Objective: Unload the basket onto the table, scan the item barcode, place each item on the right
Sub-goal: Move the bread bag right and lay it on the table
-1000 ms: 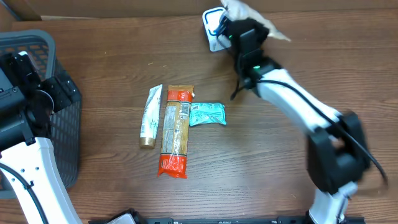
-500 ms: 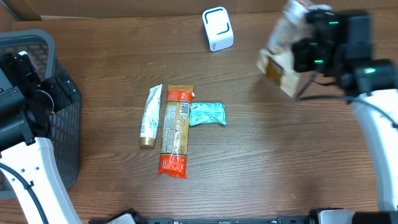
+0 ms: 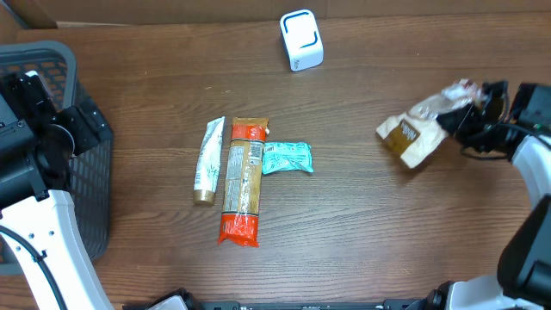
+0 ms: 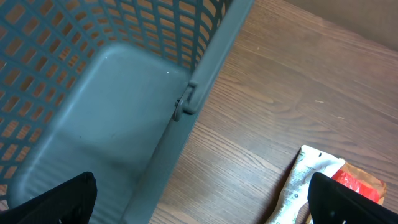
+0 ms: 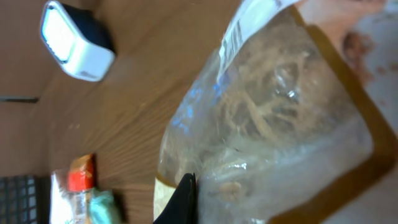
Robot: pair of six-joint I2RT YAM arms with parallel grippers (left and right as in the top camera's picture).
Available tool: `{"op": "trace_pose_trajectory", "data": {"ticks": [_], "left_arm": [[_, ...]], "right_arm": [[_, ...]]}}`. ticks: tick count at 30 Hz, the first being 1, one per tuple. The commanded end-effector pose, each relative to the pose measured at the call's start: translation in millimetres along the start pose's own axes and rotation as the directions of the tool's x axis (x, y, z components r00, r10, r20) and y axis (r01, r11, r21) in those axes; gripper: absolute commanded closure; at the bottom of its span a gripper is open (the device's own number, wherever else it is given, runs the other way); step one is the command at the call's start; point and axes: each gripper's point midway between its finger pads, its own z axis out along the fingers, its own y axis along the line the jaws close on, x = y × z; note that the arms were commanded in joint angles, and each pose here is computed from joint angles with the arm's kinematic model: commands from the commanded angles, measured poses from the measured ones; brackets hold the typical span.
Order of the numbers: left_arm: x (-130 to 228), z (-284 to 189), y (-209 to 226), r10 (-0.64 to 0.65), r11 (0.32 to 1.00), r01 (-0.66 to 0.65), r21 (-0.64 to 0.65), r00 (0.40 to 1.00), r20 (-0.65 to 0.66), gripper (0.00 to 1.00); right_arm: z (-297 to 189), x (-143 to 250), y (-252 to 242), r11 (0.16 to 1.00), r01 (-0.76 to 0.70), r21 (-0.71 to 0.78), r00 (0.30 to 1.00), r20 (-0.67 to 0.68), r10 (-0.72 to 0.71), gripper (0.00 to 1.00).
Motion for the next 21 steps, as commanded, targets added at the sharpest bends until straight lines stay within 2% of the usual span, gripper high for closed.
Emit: {"op": "trace_pose_trajectory", "data": {"ticks": [1,6,12,13,16,21], "left_arm": [[0,2,-1,0.025,1.000,-0.025,0.007,1.000,-0.004,0.00],[0,2,0,0.025,1.000,-0.025,0.006,1.000,-0.004,0.00],[0,2,-1,0.025,1.000,-0.025,0.006,1.000,-0.004,0.00],[0,2,-1,0.025,1.000,-0.025,0.006,1.000,-0.004,0.00],[0,2,0,0.025,1.000,-0.025,0.006,1.000,-0.004,0.00],[0,2,0,0.025,1.000,-0.025,0.006,1.000,-0.004,0.01]], "right_arm": [[10,2,-24,0.998,-0.065,-0.006,0.997,0.042,0.065,0.96],[0,-7,-72,0.967,-0.232,0.109,0.964,0.159,0.214,0.96],[-4,1,-84,0.952,-0.272,0.141,0.956,0.148,0.252,0.96],[-4,3,-86,0.947,-0.280,0.156,0.955,0.144,0.259,0.94],[-5,12,-92,0.934,-0.302,0.192,0.951,0.128,0.282,0.74],[-10,16,-92,0.926,-0.322,0.196,0.946,0.117,0.304,0.64]]}}
